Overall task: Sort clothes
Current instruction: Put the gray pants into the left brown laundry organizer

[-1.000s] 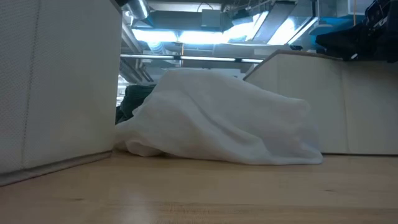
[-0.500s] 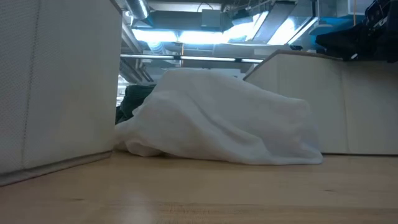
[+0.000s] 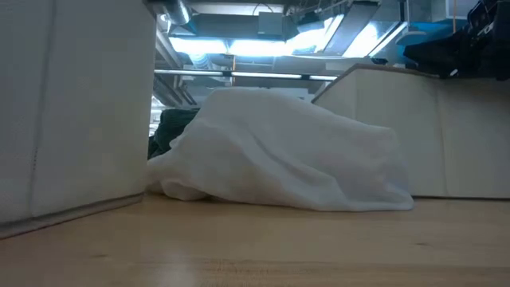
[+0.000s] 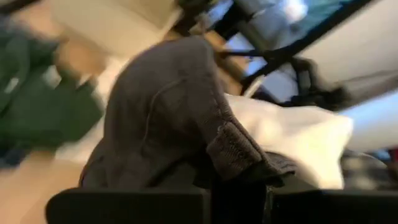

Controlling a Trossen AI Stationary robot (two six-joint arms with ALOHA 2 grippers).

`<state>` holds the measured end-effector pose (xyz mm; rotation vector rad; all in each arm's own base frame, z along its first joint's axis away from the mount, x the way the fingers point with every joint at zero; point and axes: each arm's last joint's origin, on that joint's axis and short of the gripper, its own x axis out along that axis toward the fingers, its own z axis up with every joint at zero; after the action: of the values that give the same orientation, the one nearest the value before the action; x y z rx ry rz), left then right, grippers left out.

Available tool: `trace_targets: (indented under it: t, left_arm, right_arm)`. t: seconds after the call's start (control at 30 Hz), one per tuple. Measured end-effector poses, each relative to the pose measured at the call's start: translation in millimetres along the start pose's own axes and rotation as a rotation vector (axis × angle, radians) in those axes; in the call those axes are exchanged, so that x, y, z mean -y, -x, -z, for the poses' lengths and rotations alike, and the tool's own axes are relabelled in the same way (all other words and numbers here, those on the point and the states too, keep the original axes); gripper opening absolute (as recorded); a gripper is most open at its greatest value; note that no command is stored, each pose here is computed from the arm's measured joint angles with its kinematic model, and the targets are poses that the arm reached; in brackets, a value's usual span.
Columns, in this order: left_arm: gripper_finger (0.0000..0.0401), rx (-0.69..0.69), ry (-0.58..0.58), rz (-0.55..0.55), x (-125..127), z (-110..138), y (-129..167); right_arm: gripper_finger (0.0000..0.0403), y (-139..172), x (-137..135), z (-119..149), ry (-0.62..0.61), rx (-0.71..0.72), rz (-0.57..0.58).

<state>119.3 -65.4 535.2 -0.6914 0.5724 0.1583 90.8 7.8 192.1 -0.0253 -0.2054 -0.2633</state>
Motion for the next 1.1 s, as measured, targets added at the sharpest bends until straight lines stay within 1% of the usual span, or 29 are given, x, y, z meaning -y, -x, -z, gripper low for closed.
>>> trace_targets:
  t: [0.1, 0.27, 0.37, 0.5, 0.6, 0.73, 0.83, 1.0, 1.1]
  left_arm:
    - [0.0029, -0.053, -0.031, -0.015, 6, 12, -19]
    - [0.0029, -0.153, -0.009, -0.137, 5, 39, -45]
    - [0.0029, -0.2, -0.023, -0.203, 4, 57, -63]
    - [0.0029, -0.241, -0.05, -0.301, -2, 81, -84]
    - [0.0029, -0.268, -0.034, -0.369, -7, 98, -98]
    - [0.0029, -0.294, -0.026, -0.438, -15, 115, -113]
    - [0.0029, -0.312, -0.063, -0.475, -22, 128, -126]
    - [0.0029, -0.37, -0.242, -0.489, -34, 150, -149]
    - [0.0029, -0.377, -0.257, -0.508, -42, 160, -161]
  right_arm:
    - [0.0012, 0, 0, 0, 0.0, 0.0, 0.001]
    - [0.0012, 0, 0, 0, 0.0, -0.001, 0.001]
    - [0.0012, 0, 0, 0, 0.0, -0.001, 0.001]
    - [0.0012, 0, 0, 0, -0.002, 0.003, 0.002]
    - [0.0012, 0, 0, 0, -0.009, 0.004, 0.0]
    - [0.0012, 0, 0, 0, -0.01, 0.004, 0.001]
    - [0.0012, 0, 0, 0, -0.01, 0.004, 0.0]
    - [0.0012, 0, 0, 0, -0.008, 0.0, -0.001]
    - [0.0012, 0, 0, 0, -0.008, 0.0, -0.004]
